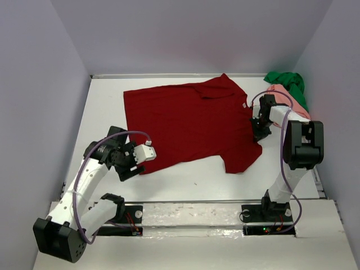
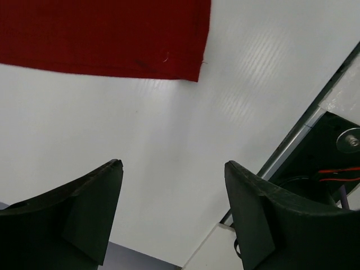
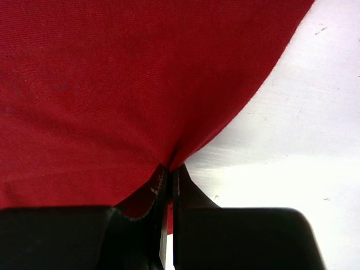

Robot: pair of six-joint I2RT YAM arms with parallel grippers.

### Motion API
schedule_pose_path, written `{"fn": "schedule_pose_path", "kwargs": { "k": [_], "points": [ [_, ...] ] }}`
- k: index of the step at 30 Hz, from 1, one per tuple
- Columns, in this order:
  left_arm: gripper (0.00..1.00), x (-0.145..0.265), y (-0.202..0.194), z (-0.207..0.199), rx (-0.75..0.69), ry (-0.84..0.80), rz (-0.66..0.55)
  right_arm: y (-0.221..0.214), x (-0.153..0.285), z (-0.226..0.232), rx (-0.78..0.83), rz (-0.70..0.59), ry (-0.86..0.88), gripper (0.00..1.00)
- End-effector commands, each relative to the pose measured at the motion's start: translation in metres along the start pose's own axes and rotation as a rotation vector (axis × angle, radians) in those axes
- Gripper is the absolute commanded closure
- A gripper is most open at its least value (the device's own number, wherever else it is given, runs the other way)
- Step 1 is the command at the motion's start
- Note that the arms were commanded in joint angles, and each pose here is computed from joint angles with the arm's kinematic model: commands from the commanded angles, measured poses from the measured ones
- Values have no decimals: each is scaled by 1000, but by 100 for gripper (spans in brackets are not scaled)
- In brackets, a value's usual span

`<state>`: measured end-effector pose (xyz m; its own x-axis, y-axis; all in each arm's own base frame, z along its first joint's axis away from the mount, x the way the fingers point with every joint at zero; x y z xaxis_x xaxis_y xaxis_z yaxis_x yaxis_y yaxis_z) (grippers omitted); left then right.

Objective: Fold and stack the t-shirts
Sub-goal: Flatten out the tshirt

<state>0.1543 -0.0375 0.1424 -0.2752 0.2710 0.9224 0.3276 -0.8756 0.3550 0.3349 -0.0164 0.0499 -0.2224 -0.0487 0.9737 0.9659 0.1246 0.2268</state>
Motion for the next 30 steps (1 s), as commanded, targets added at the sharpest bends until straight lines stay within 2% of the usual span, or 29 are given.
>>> {"fn": "schedule_pose_path", "kwargs": {
  "k": [1,2,3,8,16,30],
  "points": [
    [11,-14,8,-13,-100,-86,11,3,6,0,-26,6,13,100],
    [3,-21,9,-14,-105,-110,22,4,7,1,-28,2,18,100],
    [3,-26,10,-16,-111,-125,28,4,7,0,-28,3,14,100],
    [7,-54,22,-19,-147,-144,40,0,5,1,-28,14,13,100],
    [5,-65,25,5,-132,23,48,-1,4,1,-27,19,17,100],
    [5,-91,16,-8,-156,-57,78,-3,1,0,-20,29,14,100]
  ]
}}
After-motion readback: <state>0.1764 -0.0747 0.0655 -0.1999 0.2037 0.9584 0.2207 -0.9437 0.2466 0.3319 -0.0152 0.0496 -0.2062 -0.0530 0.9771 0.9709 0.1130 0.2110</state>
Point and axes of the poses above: each gripper's point midway between its finger pads, its own x axis back along the fingers, its own z axis along the line the jaws close on, y = z × x, the point moved 3 cm from there along x, back along the fingers
